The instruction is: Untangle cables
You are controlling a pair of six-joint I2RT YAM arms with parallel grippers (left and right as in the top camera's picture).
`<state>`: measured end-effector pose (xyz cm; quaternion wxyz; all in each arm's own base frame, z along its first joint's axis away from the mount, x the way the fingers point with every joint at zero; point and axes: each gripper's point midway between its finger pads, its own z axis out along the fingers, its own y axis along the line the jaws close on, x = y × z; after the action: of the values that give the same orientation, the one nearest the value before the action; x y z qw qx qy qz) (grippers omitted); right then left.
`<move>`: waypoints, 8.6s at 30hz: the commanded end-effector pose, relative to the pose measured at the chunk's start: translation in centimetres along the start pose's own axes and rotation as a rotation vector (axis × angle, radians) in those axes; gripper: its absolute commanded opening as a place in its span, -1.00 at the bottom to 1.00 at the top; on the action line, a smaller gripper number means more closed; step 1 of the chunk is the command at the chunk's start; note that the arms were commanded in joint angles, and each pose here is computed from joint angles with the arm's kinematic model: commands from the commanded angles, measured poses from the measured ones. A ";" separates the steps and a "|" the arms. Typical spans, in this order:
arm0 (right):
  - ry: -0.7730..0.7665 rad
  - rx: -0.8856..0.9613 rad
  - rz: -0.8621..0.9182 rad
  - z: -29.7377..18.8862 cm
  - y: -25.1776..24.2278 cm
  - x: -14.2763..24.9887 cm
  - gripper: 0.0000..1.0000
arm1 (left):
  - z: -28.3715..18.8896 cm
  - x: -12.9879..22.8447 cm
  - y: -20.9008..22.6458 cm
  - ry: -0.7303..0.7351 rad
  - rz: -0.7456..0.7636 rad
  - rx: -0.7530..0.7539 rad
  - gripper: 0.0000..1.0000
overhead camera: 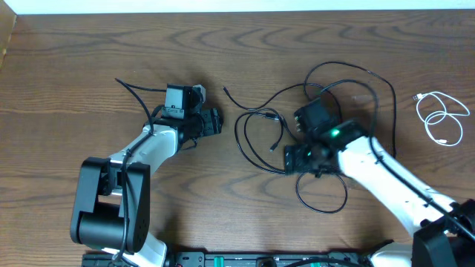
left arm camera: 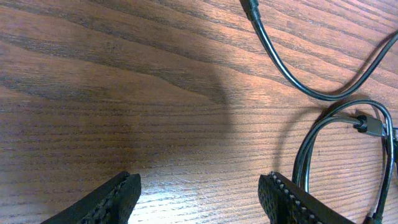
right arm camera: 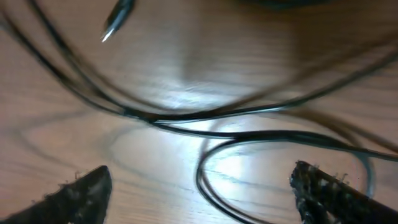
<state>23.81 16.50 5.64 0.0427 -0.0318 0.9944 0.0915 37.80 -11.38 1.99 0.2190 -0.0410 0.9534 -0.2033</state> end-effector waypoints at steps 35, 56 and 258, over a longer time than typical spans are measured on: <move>-0.077 0.291 -0.055 4.4 -5.7 2.6 0.51 | -0.2 0.1 0.1 0.000 -0.007 -0.003 0.33; -0.022 0.288 -0.323 1.9 -5.5 3.0 0.21 | -0.2 0.1 0.1 0.000 -0.006 -0.003 0.34; -0.127 0.098 -0.393 6.9 -4.7 3.4 -0.97 | -0.2 0.0 0.1 -0.004 -0.005 -0.003 0.96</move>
<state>23.41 14.01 -0.50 0.1682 -0.2116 0.9617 0.0457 37.79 -11.38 2.00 0.2187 -0.0424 0.9534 -0.2036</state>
